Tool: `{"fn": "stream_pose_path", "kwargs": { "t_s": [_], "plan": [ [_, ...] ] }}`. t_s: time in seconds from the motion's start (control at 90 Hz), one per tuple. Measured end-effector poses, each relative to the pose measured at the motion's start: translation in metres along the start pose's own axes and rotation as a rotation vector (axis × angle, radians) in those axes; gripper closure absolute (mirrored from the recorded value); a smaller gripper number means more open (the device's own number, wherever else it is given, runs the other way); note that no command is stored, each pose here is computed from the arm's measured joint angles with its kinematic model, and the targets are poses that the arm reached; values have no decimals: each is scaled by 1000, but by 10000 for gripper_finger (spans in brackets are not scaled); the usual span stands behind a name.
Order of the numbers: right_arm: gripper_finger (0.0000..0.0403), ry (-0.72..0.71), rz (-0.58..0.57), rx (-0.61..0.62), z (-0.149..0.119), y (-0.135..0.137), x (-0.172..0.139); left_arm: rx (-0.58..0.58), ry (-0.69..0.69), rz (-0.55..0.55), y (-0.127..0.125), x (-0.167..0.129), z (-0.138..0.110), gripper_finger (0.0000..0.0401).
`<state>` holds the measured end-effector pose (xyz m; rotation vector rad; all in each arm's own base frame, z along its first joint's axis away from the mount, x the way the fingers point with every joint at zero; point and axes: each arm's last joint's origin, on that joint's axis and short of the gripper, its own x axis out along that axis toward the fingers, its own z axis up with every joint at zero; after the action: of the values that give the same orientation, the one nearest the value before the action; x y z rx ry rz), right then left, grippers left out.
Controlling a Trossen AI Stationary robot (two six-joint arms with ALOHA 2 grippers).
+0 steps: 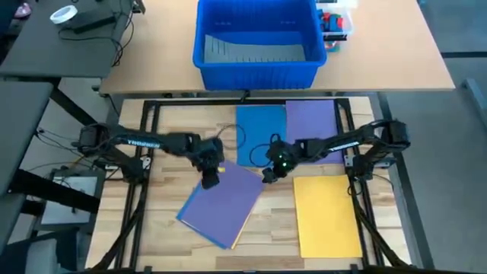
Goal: Organize paper
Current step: Stack the purple paper on top of the other purple papers
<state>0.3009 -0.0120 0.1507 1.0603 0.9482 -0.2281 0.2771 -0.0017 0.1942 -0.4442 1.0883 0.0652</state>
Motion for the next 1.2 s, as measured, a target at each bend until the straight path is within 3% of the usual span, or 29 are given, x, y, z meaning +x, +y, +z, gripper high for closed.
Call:
{"fn": "stream_pose_path", "kwargs": {
  "t_s": [0.156, 0.267, 0.433, 0.744, 1.2],
  "plan": [
    [224, 18, -18, -24, -3, -2, 5, -3, -108, 70, -13, 16, -15, 401],
    [227, 25, -19, -49, -5, -1, 6, 20, -185, 54, -20, 19, -16, 401],
    [227, 29, -19, -60, -6, 0, 6, 51, -224, 94, -22, 25, -24, 401],
    [227, 38, -17, -69, -9, 1, 7, 197, -208, 122, -20, 31, -26, 401],
    [227, 45, -18, -70, -10, 2, 7, 232, -133, 98, -18, 62, -28, 401]
  ]
}}
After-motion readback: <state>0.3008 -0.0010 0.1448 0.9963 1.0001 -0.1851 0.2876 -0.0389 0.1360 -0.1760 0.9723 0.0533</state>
